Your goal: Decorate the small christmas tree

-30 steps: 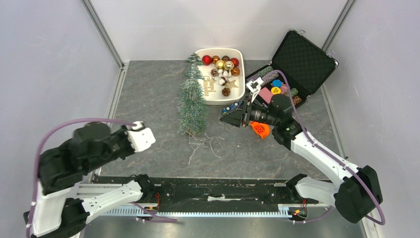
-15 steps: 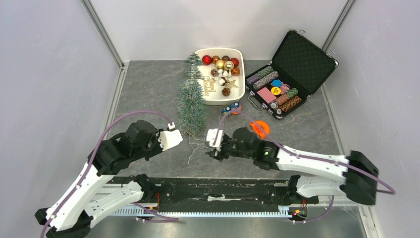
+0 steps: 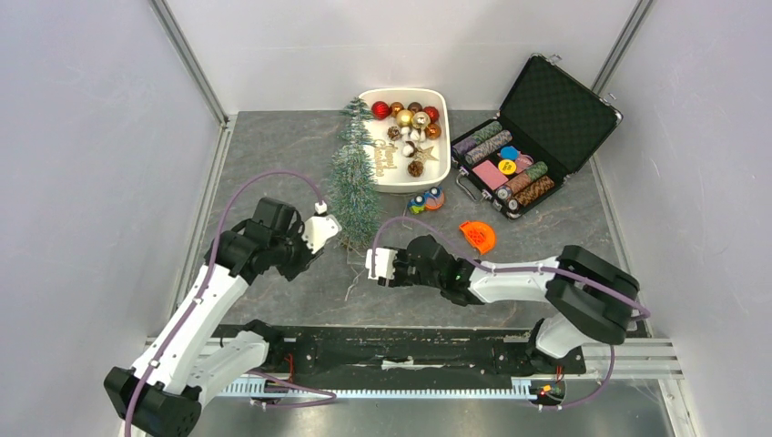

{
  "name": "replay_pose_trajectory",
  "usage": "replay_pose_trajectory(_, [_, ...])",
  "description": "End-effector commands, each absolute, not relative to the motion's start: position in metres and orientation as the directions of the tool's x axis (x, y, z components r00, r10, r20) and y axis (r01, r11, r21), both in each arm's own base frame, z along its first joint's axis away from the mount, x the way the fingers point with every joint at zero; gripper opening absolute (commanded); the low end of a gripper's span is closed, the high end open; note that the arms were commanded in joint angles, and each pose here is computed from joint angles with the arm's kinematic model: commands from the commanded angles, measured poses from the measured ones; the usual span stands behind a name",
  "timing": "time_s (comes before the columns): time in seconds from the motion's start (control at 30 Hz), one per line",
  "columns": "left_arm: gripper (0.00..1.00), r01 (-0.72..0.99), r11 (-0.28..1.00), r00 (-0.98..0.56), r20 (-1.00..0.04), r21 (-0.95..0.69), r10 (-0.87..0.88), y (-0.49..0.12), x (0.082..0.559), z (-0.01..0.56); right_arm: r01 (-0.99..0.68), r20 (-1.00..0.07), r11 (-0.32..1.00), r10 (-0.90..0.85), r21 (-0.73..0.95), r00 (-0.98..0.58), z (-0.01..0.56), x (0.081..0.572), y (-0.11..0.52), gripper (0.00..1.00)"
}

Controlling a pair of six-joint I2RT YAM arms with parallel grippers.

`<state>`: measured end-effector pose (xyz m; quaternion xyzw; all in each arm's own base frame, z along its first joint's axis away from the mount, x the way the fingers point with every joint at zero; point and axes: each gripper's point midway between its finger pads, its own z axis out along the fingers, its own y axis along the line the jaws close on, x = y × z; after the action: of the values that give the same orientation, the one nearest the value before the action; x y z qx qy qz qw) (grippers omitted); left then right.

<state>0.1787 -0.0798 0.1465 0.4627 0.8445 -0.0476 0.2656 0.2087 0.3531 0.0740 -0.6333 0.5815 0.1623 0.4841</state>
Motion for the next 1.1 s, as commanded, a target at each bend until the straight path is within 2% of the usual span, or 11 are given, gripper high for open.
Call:
replay_pose_trajectory(0.0, [0.37,0.802,0.578,-0.397,-0.588,0.151,0.705,-0.095,0.196,0.160,-0.869,-0.805,0.167,-0.487,-0.466,0.338,0.095,0.223,0.379,0.41])
replay_pose_trajectory(0.23, [0.37,0.789,0.605,-0.445,-0.585,0.101,0.678,-0.094,0.198,0.150,-0.867,-0.815,0.178,-0.467,-0.466,0.342,0.093,0.233,0.396,0.40])
replay_pose_trajectory(0.53, [0.37,0.790,0.607,-0.455,-0.579,0.088,0.676,-0.094,0.199,0.146,-0.869,-0.804,0.168,-0.491,-0.465,0.335,0.086,0.243,0.405,0.33])
replay_pose_trajectory(0.77, [0.36,0.796,0.599,-0.453,-0.576,0.082,0.681,-0.094,0.195,0.146,-0.878,-0.789,0.143,-0.522,-0.457,0.326,0.074,0.243,0.404,0.33])
replay_pose_trajectory(0.83, [0.36,0.797,0.600,-0.456,-0.576,0.075,0.678,-0.095,0.195,0.146,-0.881,-0.783,0.136,-0.533,-0.452,0.320,0.068,0.243,0.404,0.30])
replay_pose_trajectory(0.9, [0.36,0.799,0.598,-0.458,-0.579,0.064,0.674,-0.097,0.195,0.148,-0.878,-0.777,0.141,-0.544,-0.458,0.317,0.065,0.245,0.403,0.21])
replay_pose_trajectory(1.07, [0.36,0.812,0.583,-0.451,-0.587,0.043,0.672,-0.099,0.188,0.153,-0.887,-0.777,0.124,-0.546,-0.444,0.313,0.069,0.242,0.403,0.07])
